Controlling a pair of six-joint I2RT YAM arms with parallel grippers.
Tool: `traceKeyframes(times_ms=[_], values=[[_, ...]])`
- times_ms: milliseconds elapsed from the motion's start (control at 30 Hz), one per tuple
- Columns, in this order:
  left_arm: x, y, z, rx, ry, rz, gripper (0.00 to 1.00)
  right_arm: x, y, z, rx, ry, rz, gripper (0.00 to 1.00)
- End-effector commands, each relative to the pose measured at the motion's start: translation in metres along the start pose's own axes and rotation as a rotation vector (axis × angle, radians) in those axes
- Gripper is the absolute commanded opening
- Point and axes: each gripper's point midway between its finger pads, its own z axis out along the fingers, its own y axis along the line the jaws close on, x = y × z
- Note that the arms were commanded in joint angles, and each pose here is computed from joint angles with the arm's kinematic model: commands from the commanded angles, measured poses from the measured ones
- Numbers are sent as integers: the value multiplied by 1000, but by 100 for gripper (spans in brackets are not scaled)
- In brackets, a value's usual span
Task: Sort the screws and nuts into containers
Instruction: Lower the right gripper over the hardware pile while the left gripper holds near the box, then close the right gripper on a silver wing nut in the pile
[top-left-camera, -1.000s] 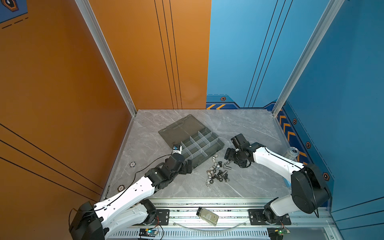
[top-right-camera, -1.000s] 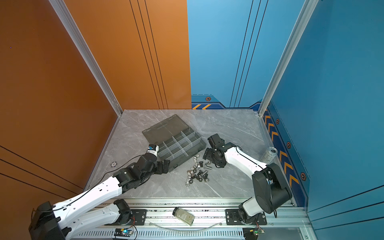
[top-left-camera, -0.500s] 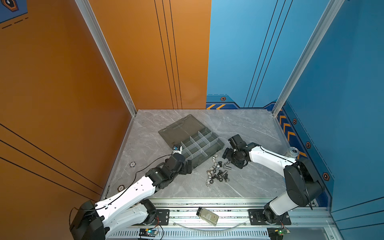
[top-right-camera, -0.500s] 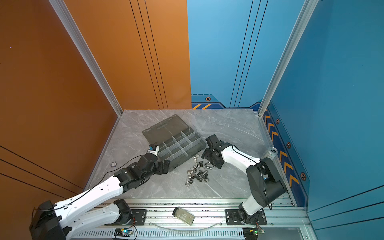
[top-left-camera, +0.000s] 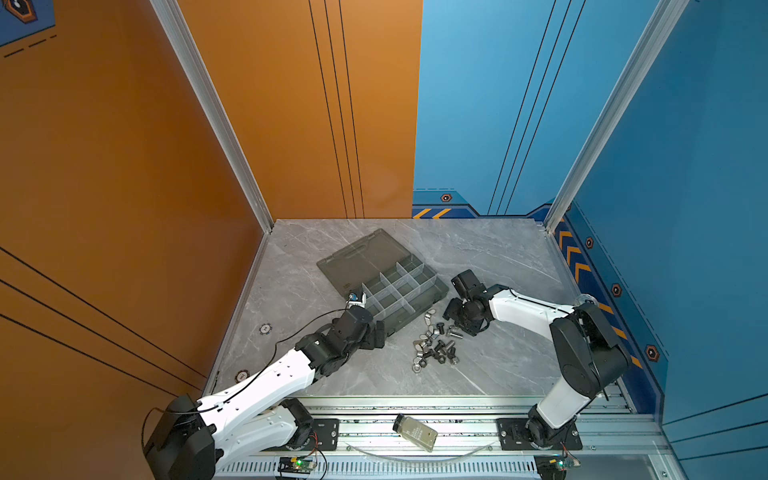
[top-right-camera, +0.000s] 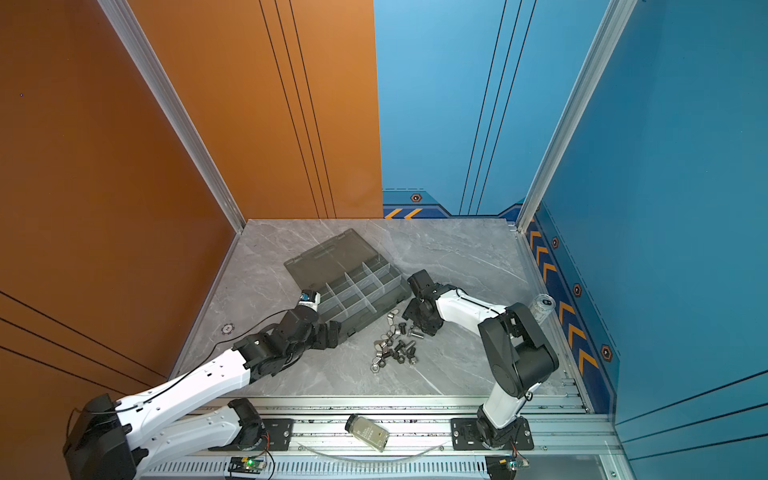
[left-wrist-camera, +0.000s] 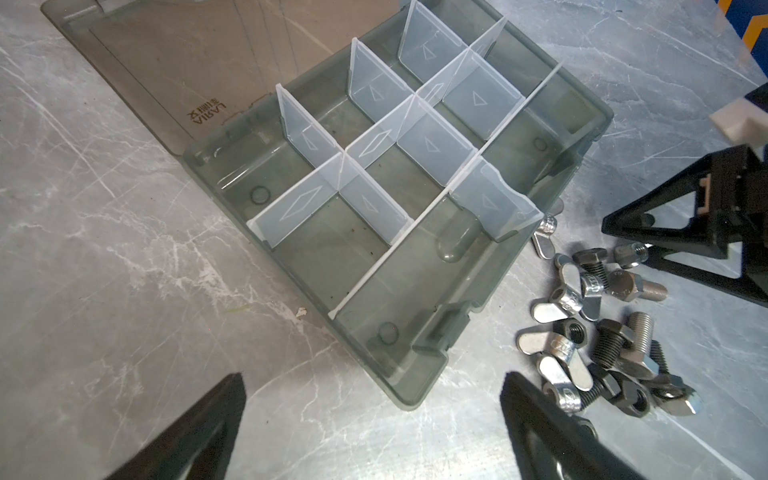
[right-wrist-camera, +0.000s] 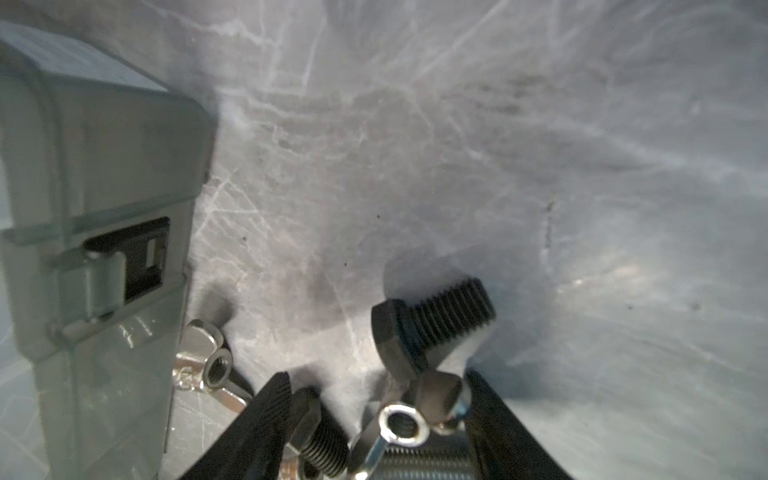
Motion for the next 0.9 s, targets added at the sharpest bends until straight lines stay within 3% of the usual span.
traceKeyframes(times_ms=[0, 200, 400, 867], values=[[-14, -7, -4, 24, -28, -7, 98, 3, 4, 6, 3, 17, -12, 66], [-14, -6, -3, 22, -27, -12, 98, 4, 0, 7, 33, 12, -34, 65], [-13, -7, -2, 24, -21, -17, 98, -1, -5, 8, 88, 1, -100, 56], [-12, -5, -1, 18, -20, -21, 98, 3, -23, 3, 228, 8, -198, 53]])
